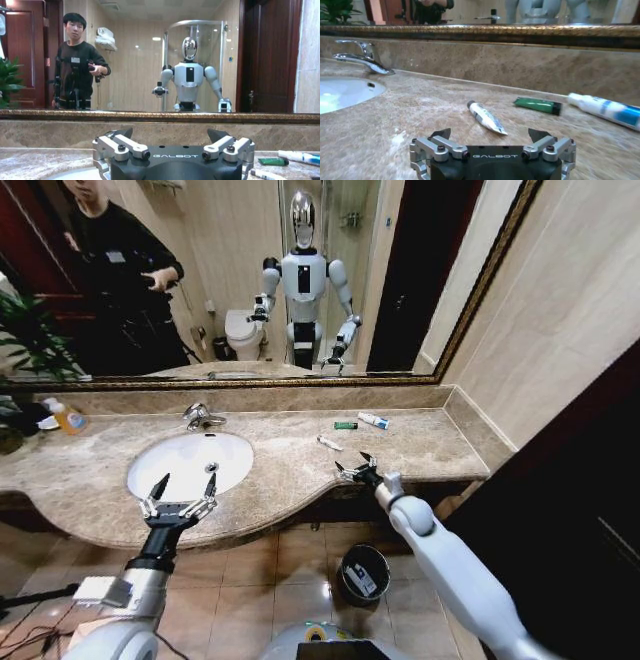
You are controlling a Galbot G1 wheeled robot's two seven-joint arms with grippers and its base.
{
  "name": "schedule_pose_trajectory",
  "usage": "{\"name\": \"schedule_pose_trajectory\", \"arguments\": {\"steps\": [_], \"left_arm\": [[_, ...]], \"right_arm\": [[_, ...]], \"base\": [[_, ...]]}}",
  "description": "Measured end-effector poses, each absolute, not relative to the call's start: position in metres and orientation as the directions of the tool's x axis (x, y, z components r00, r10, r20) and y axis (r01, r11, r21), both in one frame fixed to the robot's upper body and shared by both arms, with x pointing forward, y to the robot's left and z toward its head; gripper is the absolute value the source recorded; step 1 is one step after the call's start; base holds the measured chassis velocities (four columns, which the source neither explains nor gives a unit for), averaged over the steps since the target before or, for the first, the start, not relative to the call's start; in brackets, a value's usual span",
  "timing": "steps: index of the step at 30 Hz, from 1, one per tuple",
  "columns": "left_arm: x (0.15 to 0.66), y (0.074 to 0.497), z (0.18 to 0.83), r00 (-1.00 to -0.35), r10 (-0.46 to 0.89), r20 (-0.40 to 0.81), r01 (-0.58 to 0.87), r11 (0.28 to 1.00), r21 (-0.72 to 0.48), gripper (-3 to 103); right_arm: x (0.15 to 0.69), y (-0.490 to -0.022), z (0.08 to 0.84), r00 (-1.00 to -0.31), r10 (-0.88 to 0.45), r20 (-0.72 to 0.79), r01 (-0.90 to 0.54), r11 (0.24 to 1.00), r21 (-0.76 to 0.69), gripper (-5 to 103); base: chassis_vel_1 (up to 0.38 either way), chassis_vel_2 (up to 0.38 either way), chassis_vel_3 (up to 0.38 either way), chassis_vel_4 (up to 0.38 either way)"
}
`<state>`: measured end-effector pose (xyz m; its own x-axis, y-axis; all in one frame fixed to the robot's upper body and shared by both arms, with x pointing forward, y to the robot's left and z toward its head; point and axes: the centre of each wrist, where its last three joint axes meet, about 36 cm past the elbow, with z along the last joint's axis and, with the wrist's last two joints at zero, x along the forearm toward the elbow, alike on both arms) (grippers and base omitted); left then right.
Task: Pick up the trash from the sink and place it in the trash bin.
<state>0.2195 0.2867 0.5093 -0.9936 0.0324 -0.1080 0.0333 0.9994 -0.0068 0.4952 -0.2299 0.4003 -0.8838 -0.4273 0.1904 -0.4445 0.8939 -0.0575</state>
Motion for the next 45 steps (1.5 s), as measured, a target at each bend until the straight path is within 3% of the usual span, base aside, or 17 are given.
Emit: {"name": "schedule_pose_trajectory", "arguments": {"steps": [11, 17, 21, 23, 26, 35, 38, 41, 42, 45], "left_arm": [[0.219, 0.287, 0.509, -0.994, 0.033, -0.108, 0.033, 0.999, -0.007, 100], [0.219, 0.287, 0.509, -0.994, 0.033, -0.108, 0.033, 0.999, -0.007, 100], [0.219, 0.287, 0.509, -0.994, 0.033, -0.108, 0.033, 0.999, -0.007, 100], [0.219, 0.287, 0.509, -0.994, 0.033, -0.108, 0.033, 0.999, -0.007, 100], [0.219, 0.287, 0.509, -0.994, 0.032, -0.108, 0.033, 0.999, -0.007, 100], [0.219, 0.287, 0.509, -0.994, 0.032, -0.108, 0.033, 0.999, -0.007, 100], [0.219, 0.287, 0.509, -0.994, 0.033, -0.108, 0.033, 0.999, -0.007, 100], [0.219, 0.287, 0.509, -0.994, 0.032, -0.108, 0.033, 0.999, -0.007, 100], [0.219, 0.287, 0.509, -0.994, 0.033, -0.108, 0.033, 0.999, -0.007, 100], [0.219, 0.287, 0.509, -0.994, 0.032, -0.108, 0.033, 0.999, -0.007, 100]], "right_arm": [[0.53, -0.21, 0.395, -0.877, -0.433, 0.207, -0.45, 0.892, -0.04, 103], [0.541, -0.205, 0.396, -0.883, -0.422, 0.208, -0.438, 0.898, -0.038, 90], [0.544, -0.205, 0.396, -0.883, -0.417, 0.214, -0.434, 0.9, -0.035, 71], [0.545, -0.206, 0.396, -0.883, -0.416, 0.215, -0.433, 0.901, -0.034, 71], [0.546, -0.207, 0.394, -0.884, -0.413, 0.221, -0.429, 0.903, -0.031, 58], [0.545, -0.209, 0.39, -0.885, -0.407, 0.227, -0.423, 0.906, -0.027, 57], [0.545, -0.21, 0.39, -0.887, -0.404, 0.225, -0.42, 0.907, -0.028, 45], [0.545, -0.21, 0.39, -0.888, -0.402, 0.224, -0.419, 0.908, -0.029, 41], [0.544, -0.21, 0.39, -0.889, -0.4, 0.223, -0.417, 0.909, -0.03, 33], [0.542, -0.21, 0.389, -0.89, -0.399, 0.222, -0.415, 0.909, -0.03, 30]], "base": [[0.0, 0.0, 0.0, 0.0], [0.0, 0.0, 0.0, 0.0], [0.0, 0.0, 0.0, 0.0], [0.0, 0.0, 0.0, 0.0], [0.0, 0.0, 0.0, 0.0], [0.0, 0.0, 0.0, 0.0], [0.0, 0.0, 0.0, 0.0], [0.0, 0.0, 0.0, 0.0], [0.0, 0.0, 0.0, 0.0], [0.0, 0.0, 0.0, 0.0]]}}
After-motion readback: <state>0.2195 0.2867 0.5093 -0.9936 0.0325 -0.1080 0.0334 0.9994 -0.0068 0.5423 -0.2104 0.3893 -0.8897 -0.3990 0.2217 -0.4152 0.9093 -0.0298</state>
